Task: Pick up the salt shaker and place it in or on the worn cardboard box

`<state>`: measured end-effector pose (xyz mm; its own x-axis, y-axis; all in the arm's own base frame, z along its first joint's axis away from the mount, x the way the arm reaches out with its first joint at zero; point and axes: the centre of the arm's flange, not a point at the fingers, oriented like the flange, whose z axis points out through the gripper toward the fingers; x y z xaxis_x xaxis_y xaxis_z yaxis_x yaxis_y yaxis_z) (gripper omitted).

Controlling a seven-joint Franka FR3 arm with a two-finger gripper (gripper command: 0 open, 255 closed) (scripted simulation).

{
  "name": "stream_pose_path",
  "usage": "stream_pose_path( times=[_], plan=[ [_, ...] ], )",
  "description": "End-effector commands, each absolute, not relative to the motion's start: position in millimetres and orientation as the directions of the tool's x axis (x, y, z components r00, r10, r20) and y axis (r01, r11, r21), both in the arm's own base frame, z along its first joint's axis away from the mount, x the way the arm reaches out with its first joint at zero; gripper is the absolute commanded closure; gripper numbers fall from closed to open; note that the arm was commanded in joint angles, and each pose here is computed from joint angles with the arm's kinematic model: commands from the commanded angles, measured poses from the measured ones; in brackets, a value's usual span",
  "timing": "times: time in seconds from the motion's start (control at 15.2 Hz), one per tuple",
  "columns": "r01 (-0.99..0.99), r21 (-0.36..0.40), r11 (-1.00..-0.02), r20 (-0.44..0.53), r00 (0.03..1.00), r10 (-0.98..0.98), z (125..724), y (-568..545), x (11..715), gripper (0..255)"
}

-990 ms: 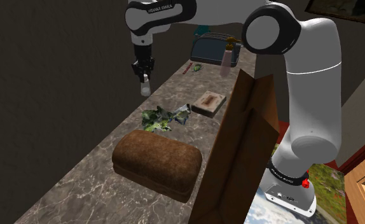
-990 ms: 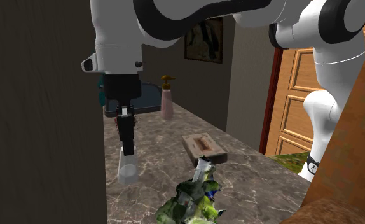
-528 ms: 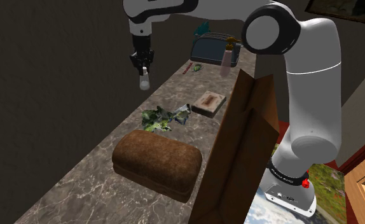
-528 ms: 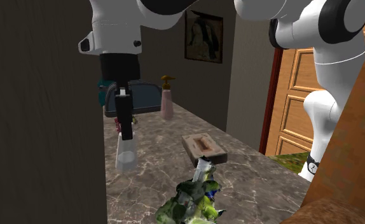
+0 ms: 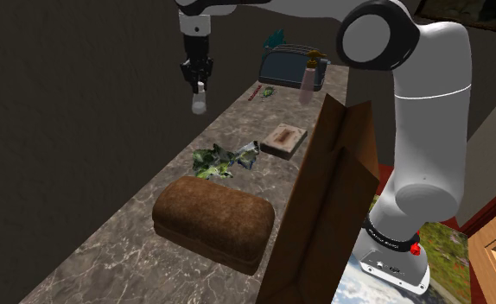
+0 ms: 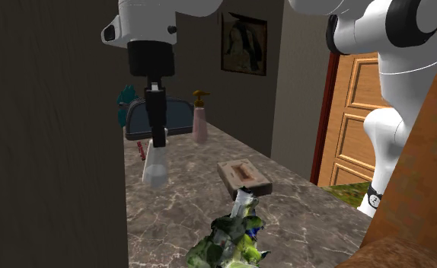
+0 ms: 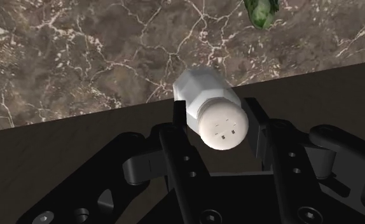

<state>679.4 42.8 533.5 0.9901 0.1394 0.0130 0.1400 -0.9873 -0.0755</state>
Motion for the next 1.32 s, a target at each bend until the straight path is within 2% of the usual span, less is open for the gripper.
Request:
stream_pose_path(
  times=[0.0, 1.25],
  plan=[
    [0.14, -0.075, -0.987, 0.013, 0.99, 0.139, 539, 28, 663, 255],
    [0.14, -0.075, -0.987, 0.013, 0.99, 0.139, 564, -132, 471, 255]
  ],
)
